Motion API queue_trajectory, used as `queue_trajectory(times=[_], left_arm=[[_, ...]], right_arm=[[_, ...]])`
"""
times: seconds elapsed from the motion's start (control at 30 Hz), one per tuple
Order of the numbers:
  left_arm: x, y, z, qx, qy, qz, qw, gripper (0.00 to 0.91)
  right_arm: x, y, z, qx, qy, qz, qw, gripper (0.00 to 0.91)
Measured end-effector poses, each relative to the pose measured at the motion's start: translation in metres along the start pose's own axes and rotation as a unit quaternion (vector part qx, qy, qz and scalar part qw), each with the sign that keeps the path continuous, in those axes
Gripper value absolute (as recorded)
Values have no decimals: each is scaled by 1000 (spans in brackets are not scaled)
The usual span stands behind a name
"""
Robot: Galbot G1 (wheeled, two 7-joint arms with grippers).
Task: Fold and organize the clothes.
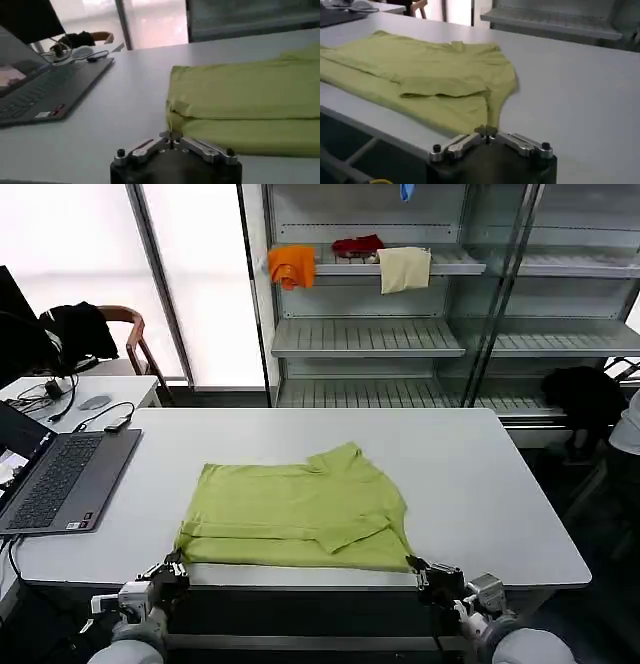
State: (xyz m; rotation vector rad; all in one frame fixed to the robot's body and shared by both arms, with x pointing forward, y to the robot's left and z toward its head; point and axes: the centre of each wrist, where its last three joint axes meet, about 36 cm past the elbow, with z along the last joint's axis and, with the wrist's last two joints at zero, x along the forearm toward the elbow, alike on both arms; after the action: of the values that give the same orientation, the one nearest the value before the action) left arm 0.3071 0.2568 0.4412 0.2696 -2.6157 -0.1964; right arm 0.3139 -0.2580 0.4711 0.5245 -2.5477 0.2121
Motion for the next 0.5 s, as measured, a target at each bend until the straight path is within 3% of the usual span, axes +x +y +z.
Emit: queue_trajectory(times=[0.03, 0.07, 0.1, 0.13, 0.5], left_arm=[[3, -2, 1, 0, 0, -4, 1000, 907], [5, -3, 1, -1, 1, -9, 1000, 907], [8, -4, 1, -3, 0, -13, 1000, 907], [11, -5, 2, -5, 0, -16, 1000, 907], [25, -8, -12, -19, -38, -42, 998, 907]], right_arm=[[1, 0, 0, 1, 1, -1, 1000, 0], [3, 0, 0, 1, 2, -1, 1000, 10], [4, 0, 1, 2, 2, 0, 1000, 191], [5, 0, 0, 2, 2, 1, 1000, 907], [19, -4, -18, 0, -30, 21, 999, 907]])
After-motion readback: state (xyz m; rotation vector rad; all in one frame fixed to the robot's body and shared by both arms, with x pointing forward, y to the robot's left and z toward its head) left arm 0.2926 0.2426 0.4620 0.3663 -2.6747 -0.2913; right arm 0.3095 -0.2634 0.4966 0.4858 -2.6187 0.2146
